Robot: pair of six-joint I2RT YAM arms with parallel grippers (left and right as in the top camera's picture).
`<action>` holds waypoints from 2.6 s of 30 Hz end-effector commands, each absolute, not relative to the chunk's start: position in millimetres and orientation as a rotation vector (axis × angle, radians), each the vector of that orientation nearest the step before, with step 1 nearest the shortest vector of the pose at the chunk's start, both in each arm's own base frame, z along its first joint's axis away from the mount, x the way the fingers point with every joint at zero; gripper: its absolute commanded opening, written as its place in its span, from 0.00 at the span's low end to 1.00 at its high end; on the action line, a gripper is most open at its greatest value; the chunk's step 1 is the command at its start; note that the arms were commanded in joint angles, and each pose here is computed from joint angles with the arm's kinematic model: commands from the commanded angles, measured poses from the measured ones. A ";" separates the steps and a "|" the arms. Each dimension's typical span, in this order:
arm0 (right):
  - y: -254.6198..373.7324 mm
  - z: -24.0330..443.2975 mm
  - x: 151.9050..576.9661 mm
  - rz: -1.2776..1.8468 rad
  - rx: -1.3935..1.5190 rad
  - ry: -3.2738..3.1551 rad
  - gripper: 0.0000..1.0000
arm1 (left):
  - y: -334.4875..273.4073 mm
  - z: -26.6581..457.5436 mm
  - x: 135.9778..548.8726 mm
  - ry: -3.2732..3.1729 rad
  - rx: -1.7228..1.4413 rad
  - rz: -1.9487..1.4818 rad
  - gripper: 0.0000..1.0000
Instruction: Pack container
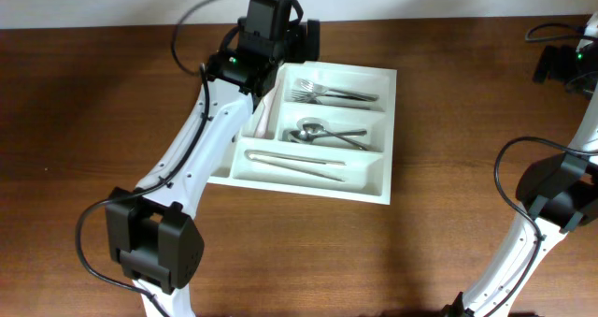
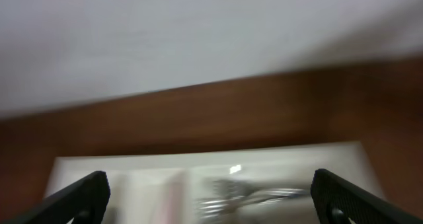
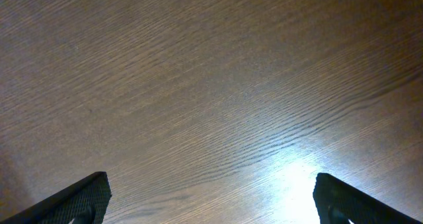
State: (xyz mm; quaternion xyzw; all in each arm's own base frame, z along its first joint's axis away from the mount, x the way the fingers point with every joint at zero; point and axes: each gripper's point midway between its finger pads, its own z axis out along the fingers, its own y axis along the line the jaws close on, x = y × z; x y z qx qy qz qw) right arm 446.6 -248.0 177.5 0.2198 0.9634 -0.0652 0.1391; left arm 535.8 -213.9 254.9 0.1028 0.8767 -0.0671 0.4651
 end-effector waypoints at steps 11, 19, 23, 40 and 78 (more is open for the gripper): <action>-233.9 177.9 468.3 -0.034 0.652 2.711 0.99 | -62.9 218.0 512.0 2.412 0.462 0.480 0.99; -141.0 201.7 495.6 0.693 0.566 2.583 0.99 | -13.3 200.8 497.4 2.557 0.330 0.358 0.99; -104.5 180.3 466.9 0.569 0.523 2.825 0.99 | 7.3 196.7 496.3 2.586 0.226 0.252 0.99; 102.3 147.0 411.7 0.248 -0.068 3.203 0.99 | 89.5 183.0 475.8 2.686 0.228 0.338 0.99; 41.4 118.0 417.0 0.019 0.075 3.228 0.99 | 57.7 56.3 417.7 3.140 0.320 -0.087 0.99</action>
